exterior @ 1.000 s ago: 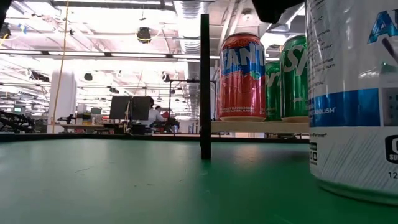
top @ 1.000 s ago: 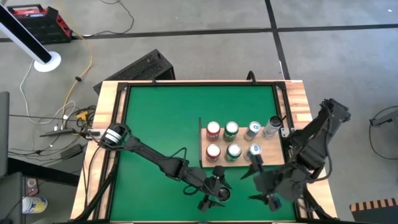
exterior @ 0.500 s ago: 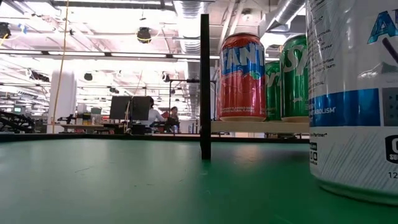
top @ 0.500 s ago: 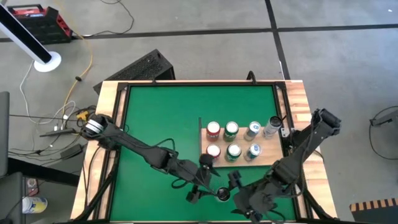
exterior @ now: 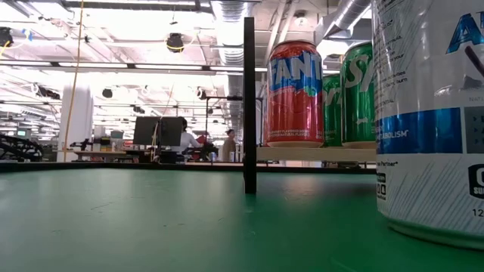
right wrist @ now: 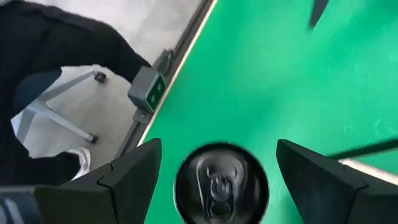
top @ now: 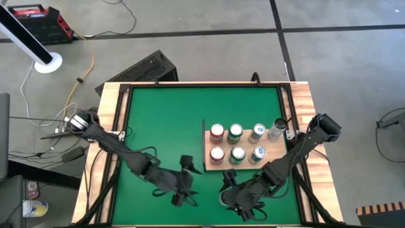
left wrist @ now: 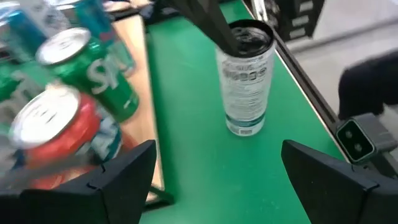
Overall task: Place canned beverage on shelf
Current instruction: Put the white soda can on the shelf
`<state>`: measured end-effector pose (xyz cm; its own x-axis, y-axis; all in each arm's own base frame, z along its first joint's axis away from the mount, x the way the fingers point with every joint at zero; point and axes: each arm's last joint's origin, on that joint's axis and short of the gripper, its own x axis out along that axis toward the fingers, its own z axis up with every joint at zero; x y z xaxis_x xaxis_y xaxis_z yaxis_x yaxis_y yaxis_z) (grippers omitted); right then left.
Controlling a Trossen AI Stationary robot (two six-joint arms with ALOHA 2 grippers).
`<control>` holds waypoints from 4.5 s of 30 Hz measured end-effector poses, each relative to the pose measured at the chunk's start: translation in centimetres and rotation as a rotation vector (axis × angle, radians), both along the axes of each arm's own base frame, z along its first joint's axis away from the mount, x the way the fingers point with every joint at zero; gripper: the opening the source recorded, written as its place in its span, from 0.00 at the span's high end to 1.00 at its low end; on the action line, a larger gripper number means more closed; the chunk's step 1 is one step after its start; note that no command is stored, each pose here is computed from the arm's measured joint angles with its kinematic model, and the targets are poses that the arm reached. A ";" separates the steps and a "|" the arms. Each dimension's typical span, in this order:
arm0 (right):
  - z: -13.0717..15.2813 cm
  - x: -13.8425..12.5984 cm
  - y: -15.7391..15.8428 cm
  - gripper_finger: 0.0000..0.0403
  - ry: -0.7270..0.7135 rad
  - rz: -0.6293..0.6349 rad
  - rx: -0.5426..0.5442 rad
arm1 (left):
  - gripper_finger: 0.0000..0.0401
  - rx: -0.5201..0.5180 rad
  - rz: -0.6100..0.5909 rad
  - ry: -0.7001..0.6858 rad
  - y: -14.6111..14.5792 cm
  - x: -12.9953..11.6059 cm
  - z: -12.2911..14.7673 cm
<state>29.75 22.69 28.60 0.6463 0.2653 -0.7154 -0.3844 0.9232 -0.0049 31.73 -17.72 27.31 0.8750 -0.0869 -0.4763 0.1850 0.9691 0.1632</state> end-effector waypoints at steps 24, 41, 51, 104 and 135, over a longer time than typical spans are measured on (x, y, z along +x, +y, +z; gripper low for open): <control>-0.8 -0.4 0.2 0.15 0.065 -0.079 -0.006 | 0.17 -0.266 -0.029 -0.335 3.0 -5.7 -2.2; -0.1 -0.7 0.2 0.15 0.072 -0.093 0.013 | 0.17 -0.272 -0.030 -0.331 3.6 -5.3 -2.2; -0.5 -0.4 0.1 0.15 0.083 -0.102 0.000 | 0.17 -0.273 -0.042 -0.328 3.5 -5.3 -2.3; -1.6 -0.5 0.1 0.31 0.101 -0.113 0.022 | 0.17 -0.271 -0.057 -0.318 3.5 -5.3 -2.3; 7.5 -19.2 -7.8 0.32 0.198 -0.380 -0.022 | 0.17 -0.283 -0.059 -0.352 3.5 -5.3 -2.0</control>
